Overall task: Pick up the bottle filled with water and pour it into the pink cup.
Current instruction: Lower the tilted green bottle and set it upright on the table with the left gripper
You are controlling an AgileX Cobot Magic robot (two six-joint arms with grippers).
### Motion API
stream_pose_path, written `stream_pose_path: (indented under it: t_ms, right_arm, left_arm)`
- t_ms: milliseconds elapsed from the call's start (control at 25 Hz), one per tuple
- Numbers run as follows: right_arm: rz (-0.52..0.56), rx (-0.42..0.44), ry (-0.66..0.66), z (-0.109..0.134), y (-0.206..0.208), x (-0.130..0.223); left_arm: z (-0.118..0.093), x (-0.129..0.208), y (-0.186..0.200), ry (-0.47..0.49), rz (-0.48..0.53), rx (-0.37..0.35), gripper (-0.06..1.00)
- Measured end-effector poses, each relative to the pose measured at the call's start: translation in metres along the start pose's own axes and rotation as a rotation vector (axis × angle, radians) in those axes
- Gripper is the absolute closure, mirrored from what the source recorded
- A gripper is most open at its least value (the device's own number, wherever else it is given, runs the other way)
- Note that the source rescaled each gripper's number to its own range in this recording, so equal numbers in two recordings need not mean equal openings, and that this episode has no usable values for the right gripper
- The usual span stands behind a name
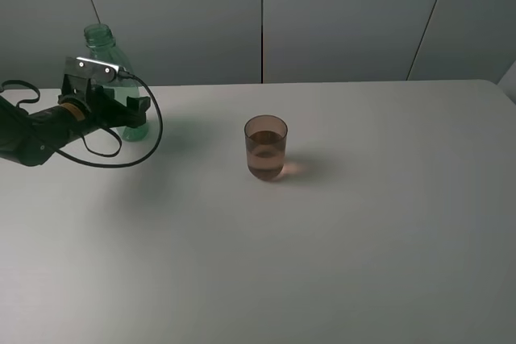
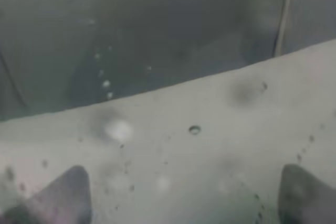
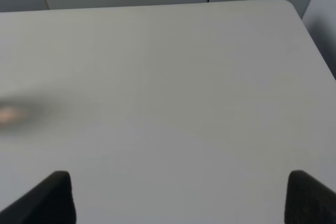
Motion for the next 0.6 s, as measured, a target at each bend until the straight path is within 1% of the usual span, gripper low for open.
stream_pose_path:
  t_ms: [40,80,240,360,600]
  right_arm:
    - [0.0,0.0,0.0,0.0,0.0,0.0]
    - [0.0,0.0,0.0,0.0,0.0,0.0]
    - [0.0,0.0,0.0,0.0,0.0,0.0]
    - [0.0,0.0,0.0,0.0,0.0,0.0]
    - [0.0,0.0,0.0,0.0,0.0,0.0]
  left_arm:
    - [0.0,0.001,0.0,0.0,0.008,0.001,-0.03]
    - [0.0,0.002,0.0,0.0,0.012,0.001,-0.04]
    - [0.0,0.006,0.001,0.0,0.045,0.004,-0.05]
    - [0.001,0.006,0.005,-0.004,0.089,0.006,-0.05]
    - [-0.001,0.014,0.03,0.001,0.207,0.014,-0.05]
Point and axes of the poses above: a point on each arm's last joint axis where the gripper is mounted, y pointing back along that axis away from the gripper, z along the wrist's bending axis when the last joint is at zero, x = y × z, the point moved 9 cm from there along -y, pointing out along that axis toward the gripper, and after that the axes turned 11 degrees about -y, right-handed, at the moved point
